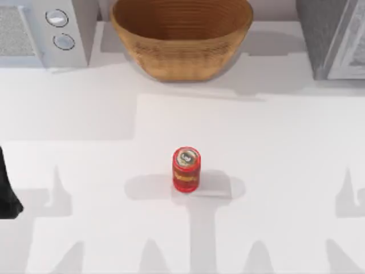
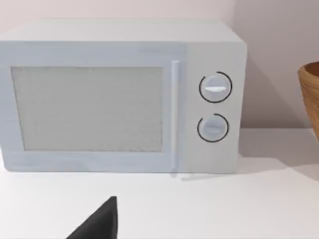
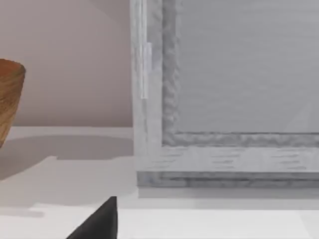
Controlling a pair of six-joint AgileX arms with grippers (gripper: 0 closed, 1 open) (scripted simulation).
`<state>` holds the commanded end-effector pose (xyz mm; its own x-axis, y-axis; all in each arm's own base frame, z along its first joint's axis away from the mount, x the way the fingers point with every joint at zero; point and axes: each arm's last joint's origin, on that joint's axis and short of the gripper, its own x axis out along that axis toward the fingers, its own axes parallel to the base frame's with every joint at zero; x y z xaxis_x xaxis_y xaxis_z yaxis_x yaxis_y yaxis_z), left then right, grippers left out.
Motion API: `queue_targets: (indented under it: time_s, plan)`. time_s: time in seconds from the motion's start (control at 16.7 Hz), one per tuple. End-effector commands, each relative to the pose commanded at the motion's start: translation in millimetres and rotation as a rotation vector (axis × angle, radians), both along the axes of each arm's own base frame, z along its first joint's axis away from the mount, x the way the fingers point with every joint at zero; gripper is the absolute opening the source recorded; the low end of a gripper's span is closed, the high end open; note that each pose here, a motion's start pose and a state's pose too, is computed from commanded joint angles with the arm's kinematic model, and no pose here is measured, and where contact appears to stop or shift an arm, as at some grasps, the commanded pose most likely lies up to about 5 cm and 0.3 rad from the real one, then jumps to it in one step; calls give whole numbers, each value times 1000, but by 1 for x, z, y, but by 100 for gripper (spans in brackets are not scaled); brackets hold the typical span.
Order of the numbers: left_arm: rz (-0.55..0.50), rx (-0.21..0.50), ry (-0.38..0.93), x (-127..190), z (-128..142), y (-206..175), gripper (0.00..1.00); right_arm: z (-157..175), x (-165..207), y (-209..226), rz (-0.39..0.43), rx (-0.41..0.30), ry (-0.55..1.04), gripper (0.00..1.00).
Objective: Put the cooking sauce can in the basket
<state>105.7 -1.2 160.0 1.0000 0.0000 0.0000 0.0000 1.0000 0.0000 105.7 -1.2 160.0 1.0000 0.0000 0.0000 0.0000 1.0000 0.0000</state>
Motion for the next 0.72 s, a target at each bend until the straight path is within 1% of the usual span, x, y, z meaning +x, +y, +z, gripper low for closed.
queue_targets:
  time_s: [0.18,0.3,0.54,0.72]
  plan:
    - [-10,-1,-4,0,2,-1,100,0,0,0,0,0,0,100]
    - [-59,-3,-24,2,10,-3,100,0,0,0,0,0,0,100]
    - [-228,-8,-66,16,35,-11,100,0,0,0,0,0,0,100]
    - [-388,-8,-74,42,52,-18,100,0,0,0,0,0,0,100]
